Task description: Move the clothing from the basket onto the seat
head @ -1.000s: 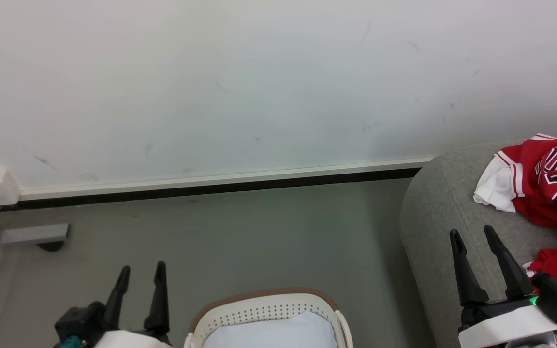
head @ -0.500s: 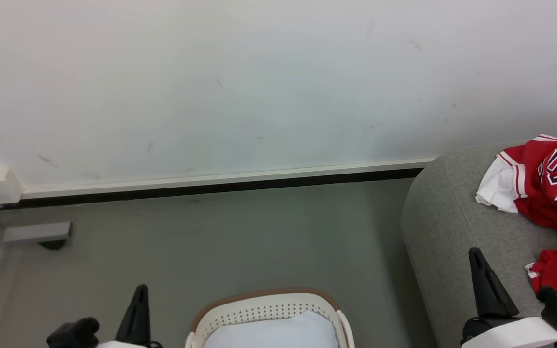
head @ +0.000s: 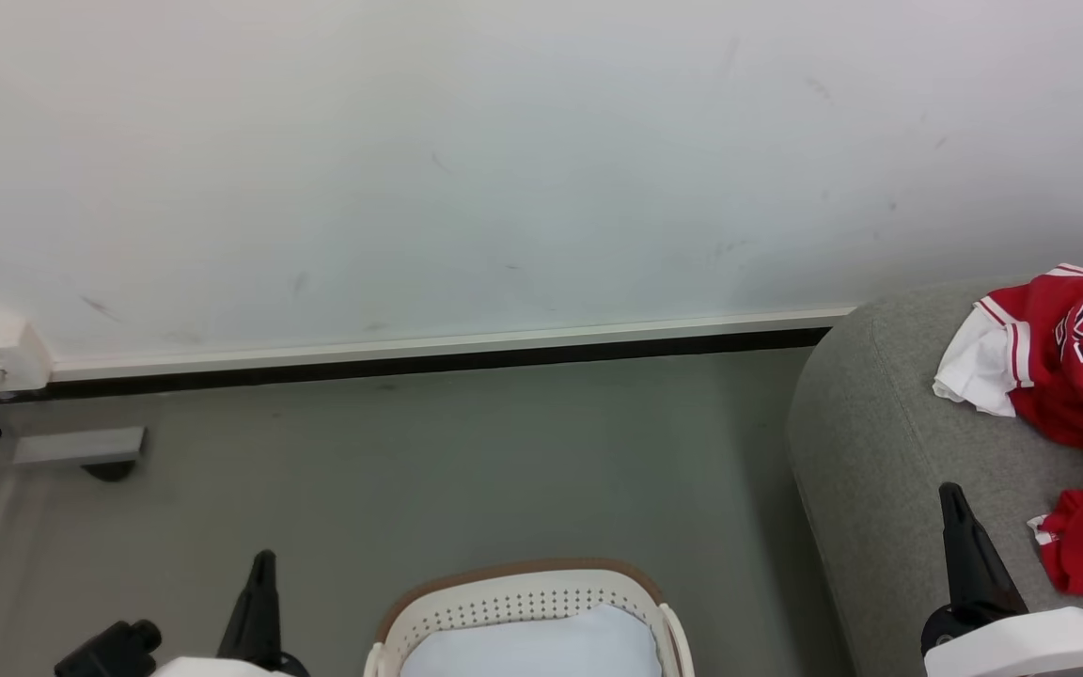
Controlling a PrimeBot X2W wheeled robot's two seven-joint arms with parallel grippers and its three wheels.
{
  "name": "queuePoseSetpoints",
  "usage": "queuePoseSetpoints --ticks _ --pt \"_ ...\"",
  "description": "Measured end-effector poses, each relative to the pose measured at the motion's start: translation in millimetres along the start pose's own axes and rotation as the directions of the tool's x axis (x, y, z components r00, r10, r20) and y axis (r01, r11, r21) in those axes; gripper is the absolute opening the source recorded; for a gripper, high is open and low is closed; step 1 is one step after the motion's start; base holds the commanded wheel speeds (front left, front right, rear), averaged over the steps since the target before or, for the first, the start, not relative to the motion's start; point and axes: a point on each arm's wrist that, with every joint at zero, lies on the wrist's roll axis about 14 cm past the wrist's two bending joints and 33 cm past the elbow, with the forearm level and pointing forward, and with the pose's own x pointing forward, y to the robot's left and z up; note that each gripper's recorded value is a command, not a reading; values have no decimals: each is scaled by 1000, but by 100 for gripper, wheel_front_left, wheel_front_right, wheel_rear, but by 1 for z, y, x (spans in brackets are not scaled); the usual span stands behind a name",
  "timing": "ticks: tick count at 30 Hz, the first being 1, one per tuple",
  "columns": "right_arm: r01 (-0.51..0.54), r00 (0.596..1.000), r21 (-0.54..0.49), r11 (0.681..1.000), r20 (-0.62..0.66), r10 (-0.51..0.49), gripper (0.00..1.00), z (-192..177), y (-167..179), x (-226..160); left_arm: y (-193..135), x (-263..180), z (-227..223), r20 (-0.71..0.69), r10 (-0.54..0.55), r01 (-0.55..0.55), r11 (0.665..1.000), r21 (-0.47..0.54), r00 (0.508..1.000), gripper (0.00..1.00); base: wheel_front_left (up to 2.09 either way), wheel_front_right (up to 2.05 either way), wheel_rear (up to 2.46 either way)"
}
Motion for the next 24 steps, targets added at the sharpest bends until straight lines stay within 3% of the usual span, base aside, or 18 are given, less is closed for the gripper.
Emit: queuePoseSetpoints --ticks 12,24 --pt "34 999 157 987 -4 -34 0 2 -6 2 5 0 3 -7 25 -26 986 -163 1000 0 0 0 0" --pt "54 999 298 953 -11 -53 0 2 -9 4 9 1 10 -4 39 -38 948 -315 999 0 0 0 0"
